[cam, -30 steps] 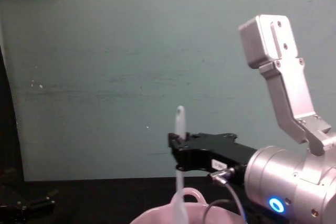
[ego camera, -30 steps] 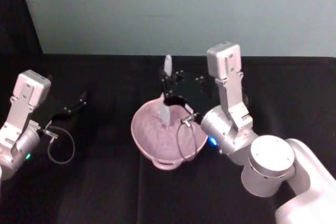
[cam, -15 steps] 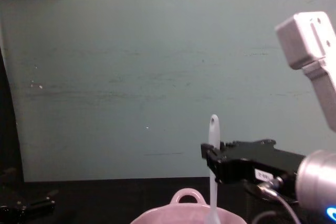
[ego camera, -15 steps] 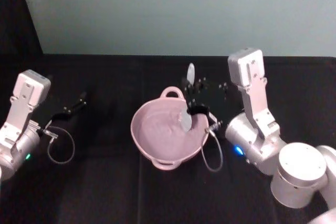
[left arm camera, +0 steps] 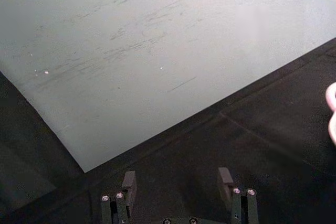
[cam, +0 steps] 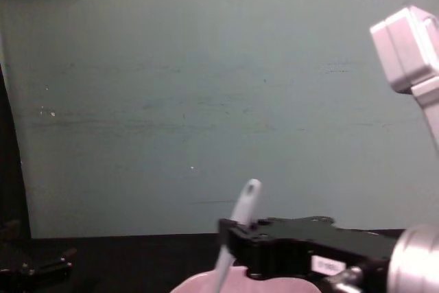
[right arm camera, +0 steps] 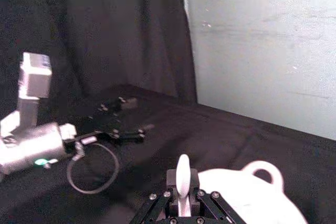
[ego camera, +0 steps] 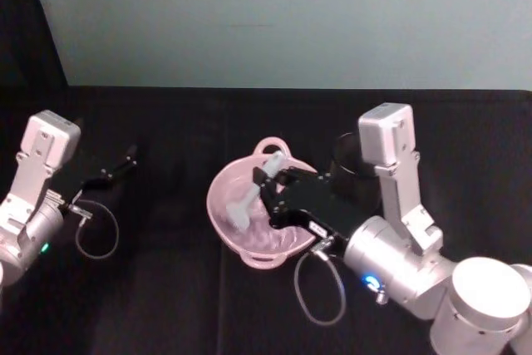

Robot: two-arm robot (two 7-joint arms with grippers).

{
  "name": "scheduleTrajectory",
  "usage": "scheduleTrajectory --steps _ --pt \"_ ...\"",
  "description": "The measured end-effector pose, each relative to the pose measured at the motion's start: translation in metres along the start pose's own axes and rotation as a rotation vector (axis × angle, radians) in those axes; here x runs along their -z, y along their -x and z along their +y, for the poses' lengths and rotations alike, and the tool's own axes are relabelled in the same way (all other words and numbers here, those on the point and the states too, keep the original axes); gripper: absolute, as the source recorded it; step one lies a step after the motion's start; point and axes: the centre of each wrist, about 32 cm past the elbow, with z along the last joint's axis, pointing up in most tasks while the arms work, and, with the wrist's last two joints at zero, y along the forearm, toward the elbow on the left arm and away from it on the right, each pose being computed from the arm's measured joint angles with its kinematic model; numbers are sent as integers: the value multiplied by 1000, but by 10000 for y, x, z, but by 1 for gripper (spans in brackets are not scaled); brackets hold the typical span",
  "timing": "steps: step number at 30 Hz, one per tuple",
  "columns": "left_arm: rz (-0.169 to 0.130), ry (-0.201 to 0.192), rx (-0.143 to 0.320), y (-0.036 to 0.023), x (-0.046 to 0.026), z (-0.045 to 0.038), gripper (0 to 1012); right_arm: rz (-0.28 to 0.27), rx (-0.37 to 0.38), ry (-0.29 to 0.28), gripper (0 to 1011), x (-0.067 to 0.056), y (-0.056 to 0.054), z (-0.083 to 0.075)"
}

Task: Use the one hand to pick up the spoon and stir the clear water in the bowl.

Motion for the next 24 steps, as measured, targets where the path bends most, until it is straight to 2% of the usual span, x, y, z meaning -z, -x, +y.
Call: scheduleTrajectory --steps 3,6,12,18,24 --pt "0 0 0 0 0 0 1011 5 -11 -15 112 29 74 75" --pt "0 0 0 0 0 0 1011 0 -3 -30 112 54 102 167" --pt "0 0 0 0 0 0 1011 -26 40 -57 112 78 79 337" --pt "0 0 0 0 0 0 1011 -92 105 -69 112 74 -45 493" --pt "0 0 0 0 0 0 1011 -136 154 -66 112 40 -172 546"
